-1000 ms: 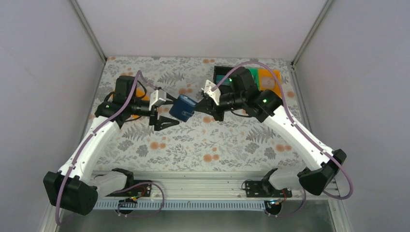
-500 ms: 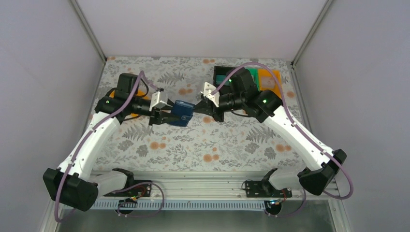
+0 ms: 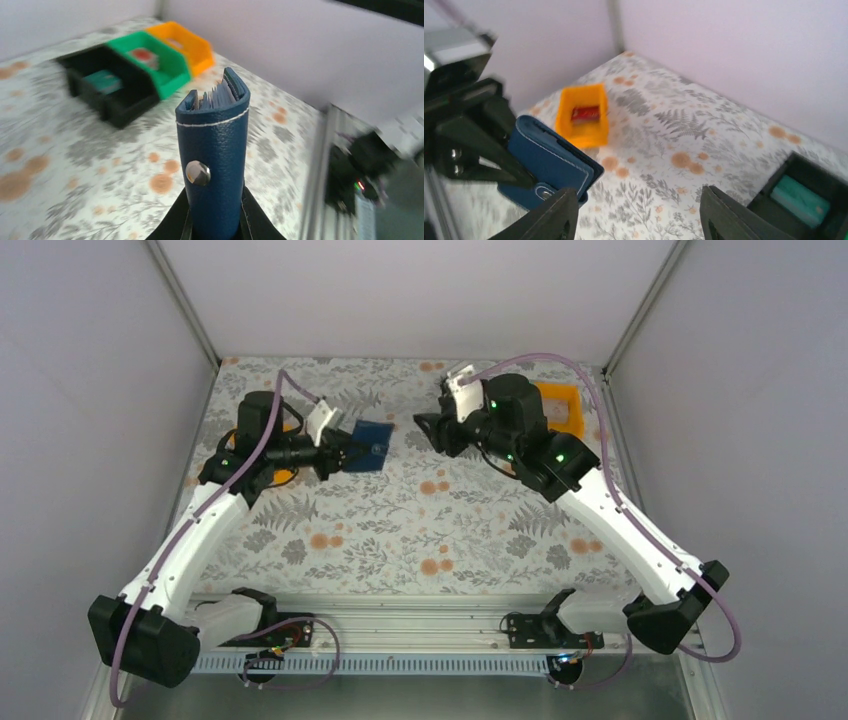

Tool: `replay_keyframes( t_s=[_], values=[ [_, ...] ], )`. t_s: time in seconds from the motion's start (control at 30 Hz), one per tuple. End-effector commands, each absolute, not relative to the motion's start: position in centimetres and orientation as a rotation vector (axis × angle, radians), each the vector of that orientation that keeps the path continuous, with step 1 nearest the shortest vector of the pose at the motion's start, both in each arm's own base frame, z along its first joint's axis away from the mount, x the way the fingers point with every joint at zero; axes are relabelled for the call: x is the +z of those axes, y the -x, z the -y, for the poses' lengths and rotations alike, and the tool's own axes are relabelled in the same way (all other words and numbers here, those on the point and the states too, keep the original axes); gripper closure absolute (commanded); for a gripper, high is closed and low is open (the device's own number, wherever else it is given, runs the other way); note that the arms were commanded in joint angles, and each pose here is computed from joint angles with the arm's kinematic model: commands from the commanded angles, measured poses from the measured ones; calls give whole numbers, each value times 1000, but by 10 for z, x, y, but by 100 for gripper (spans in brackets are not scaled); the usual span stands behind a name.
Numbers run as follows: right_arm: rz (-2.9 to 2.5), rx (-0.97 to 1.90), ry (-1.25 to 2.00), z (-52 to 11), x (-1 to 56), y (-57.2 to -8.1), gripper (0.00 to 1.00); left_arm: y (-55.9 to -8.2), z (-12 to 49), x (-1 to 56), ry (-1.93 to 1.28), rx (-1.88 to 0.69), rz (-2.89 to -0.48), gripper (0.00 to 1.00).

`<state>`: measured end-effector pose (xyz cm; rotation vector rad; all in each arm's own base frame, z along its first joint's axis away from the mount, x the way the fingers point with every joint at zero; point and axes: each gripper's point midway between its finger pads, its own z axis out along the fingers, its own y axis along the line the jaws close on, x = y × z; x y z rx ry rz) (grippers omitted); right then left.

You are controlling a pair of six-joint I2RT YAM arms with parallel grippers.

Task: Take the credit cards out of the card holder

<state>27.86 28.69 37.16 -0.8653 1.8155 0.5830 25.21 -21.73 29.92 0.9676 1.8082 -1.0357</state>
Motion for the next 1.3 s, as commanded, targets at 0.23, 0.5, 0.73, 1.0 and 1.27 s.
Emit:
replay_keyframes(
  t_s=[0.23, 0.5, 0.73, 1.0, 1.27],
  values=[
    [-2026, 981, 254, -330, 383, -294, 46, -306, 192, 336, -403, -981, -1893, 98],
    [-2111, 1007, 420, -383, 361, -288, 46, -302, 192, 331, -378, -1018, -1895, 98],
    [-2206, 947, 406, -390, 329, -295, 58, -302, 193, 336, -379, -1021, -1884, 97],
    [-2243, 853, 372, -386, 308, -305, 65, -297, 198, 344, -415, -1063, -1845, 98],
    [-2187, 717, 329, -379, 316, -328, 70, -289, 201, 347, -455, -1092, -1824, 98]
  ],
)
